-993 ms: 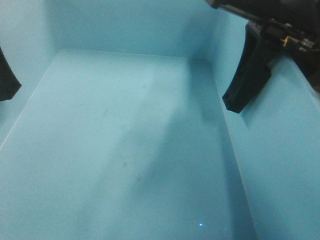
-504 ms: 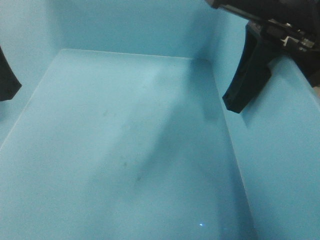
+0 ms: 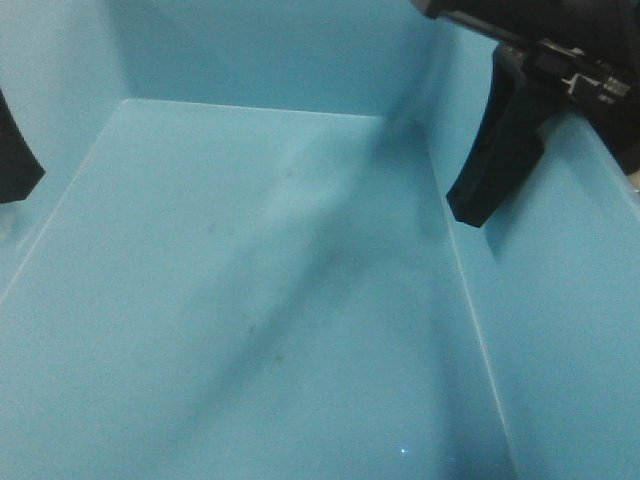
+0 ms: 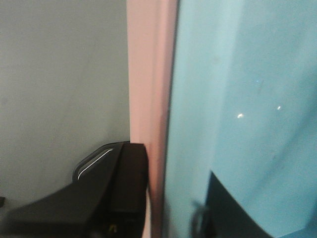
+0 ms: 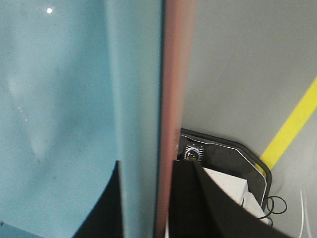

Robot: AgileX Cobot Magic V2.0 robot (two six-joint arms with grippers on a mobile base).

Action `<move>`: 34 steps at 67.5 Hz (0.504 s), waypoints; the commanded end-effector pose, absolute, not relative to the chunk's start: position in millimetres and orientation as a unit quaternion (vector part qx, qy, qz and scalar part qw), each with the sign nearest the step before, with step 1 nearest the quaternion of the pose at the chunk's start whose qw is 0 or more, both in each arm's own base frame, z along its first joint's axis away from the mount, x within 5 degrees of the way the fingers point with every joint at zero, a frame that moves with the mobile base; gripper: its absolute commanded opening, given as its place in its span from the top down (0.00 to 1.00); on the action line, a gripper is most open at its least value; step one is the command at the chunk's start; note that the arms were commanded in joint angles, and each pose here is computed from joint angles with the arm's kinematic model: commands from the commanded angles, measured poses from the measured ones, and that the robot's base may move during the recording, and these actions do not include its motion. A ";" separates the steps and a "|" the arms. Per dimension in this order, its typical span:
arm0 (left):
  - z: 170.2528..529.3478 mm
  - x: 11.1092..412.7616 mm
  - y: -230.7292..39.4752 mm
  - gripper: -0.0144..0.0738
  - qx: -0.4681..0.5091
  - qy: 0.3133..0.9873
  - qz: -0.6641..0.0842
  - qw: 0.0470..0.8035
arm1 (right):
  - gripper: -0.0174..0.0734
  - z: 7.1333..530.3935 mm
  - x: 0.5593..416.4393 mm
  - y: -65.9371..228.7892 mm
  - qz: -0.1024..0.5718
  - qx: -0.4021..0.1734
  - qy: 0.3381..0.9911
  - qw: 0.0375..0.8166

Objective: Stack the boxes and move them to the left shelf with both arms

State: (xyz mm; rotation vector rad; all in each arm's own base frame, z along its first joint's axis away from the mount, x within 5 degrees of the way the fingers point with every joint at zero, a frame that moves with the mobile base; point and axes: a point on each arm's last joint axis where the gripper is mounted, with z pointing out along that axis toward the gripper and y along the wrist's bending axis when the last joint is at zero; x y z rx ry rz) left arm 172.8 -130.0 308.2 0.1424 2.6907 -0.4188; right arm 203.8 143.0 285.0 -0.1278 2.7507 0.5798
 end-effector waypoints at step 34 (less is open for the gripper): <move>323.4 173.4 -117.1 0.84 0.063 0.960 -0.118 0.245 | 0.74 295.4 206.2 127.3 0.150 -0.077 0.964 0.206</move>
